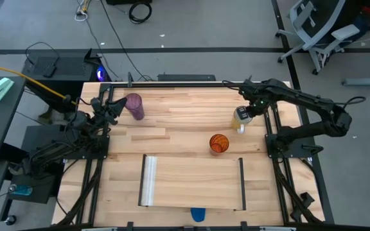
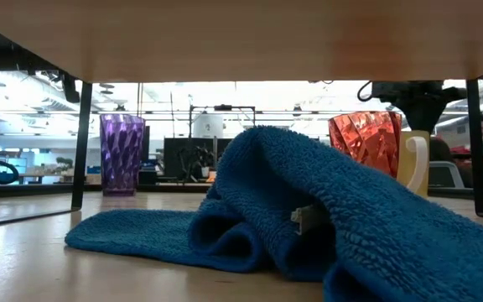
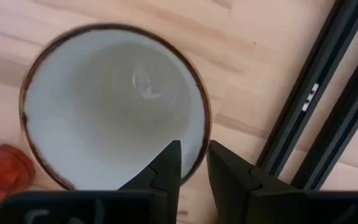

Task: Stack small to large cups/mugs on shelf
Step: Move the yellow mug to the middle of the table

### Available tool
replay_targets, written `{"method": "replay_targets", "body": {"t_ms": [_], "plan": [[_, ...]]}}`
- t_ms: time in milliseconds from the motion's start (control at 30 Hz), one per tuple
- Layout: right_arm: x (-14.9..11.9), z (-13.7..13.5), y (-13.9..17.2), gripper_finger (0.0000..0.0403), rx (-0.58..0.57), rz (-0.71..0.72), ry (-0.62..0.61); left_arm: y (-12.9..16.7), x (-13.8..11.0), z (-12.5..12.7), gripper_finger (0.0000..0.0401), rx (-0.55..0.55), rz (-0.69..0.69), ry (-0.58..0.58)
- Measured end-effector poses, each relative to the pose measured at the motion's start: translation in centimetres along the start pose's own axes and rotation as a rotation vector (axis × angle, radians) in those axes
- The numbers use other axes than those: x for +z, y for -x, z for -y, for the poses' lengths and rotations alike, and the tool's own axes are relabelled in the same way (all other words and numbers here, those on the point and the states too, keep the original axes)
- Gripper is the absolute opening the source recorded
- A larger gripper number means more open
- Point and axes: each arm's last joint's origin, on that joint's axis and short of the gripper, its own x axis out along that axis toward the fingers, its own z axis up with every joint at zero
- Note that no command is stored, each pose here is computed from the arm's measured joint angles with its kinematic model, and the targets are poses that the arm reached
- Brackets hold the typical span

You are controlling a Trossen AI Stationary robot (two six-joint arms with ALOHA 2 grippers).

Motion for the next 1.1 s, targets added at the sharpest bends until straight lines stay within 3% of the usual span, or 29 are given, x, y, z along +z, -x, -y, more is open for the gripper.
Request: {"method": "replay_targets", "body": {"t_ms": [567, 867, 1100], "plan": [[1.4, -0.5, -1.1, 0.0081, 0.005, 0.007, -0.027, 0.0, 0.0, 0.0, 0.0085, 0.001, 0.0, 0.002], [1.4, -0.5, -1.0, 0.0015, 0.006, 0.015, -0.044, 0.0, 0.0, 0.0, 0.0079, 0.0, 0.0, 0.001], [1.7, -0.8, -0.2, 0.0009, 0.027, 0.028, -0.029, 0.0, -0.2, -0.2, 0.0073, 0.019, -0.024, -0.002]]}}
